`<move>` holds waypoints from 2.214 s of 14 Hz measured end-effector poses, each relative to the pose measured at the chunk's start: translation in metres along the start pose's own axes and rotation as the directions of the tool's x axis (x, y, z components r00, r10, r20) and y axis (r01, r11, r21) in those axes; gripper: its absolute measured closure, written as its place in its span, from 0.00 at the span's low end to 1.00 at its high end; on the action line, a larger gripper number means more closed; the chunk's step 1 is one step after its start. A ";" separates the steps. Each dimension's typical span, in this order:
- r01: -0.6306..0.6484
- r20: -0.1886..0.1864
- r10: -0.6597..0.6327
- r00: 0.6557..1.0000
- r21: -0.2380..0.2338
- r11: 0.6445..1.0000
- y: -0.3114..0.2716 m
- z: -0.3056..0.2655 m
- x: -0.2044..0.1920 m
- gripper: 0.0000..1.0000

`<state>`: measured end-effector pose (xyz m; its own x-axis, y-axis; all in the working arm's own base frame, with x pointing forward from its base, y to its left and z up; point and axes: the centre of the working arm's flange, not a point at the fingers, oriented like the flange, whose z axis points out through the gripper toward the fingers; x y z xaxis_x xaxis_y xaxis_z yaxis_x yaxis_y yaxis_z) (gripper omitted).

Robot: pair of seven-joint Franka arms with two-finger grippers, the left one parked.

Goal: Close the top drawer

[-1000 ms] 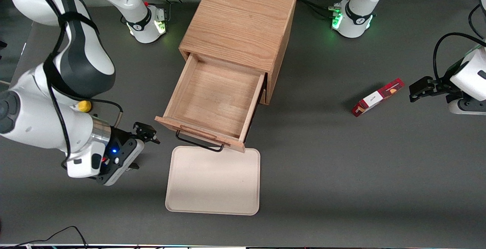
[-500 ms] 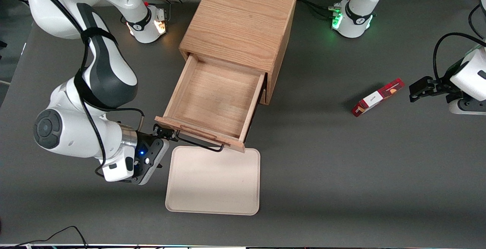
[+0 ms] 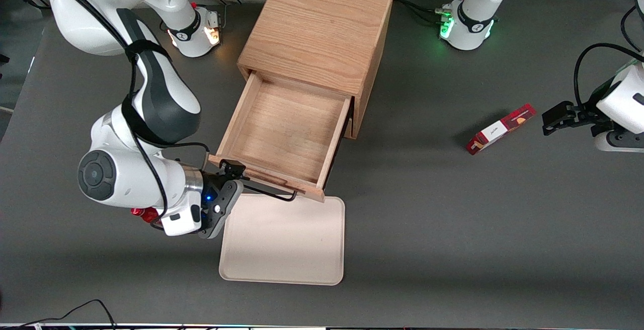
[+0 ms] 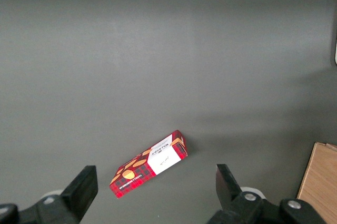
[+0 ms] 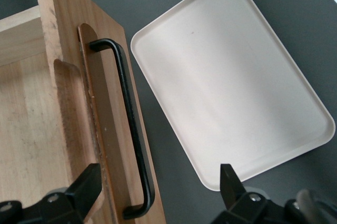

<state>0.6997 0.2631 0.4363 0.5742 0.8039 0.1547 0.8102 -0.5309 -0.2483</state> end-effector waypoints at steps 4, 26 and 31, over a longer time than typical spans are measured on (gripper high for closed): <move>-0.001 0.001 0.001 1.000 0.004 1.000 0.002 0.010 0.002 0.00; -0.008 -0.001 0.008 1.000 0.014 1.000 0.012 0.057 0.007 0.00; -0.007 0.002 0.007 1.000 0.016 1.000 0.011 0.059 0.007 0.00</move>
<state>0.7058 0.2790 0.3779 0.5800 0.8005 0.1510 0.8040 -0.5327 -0.2642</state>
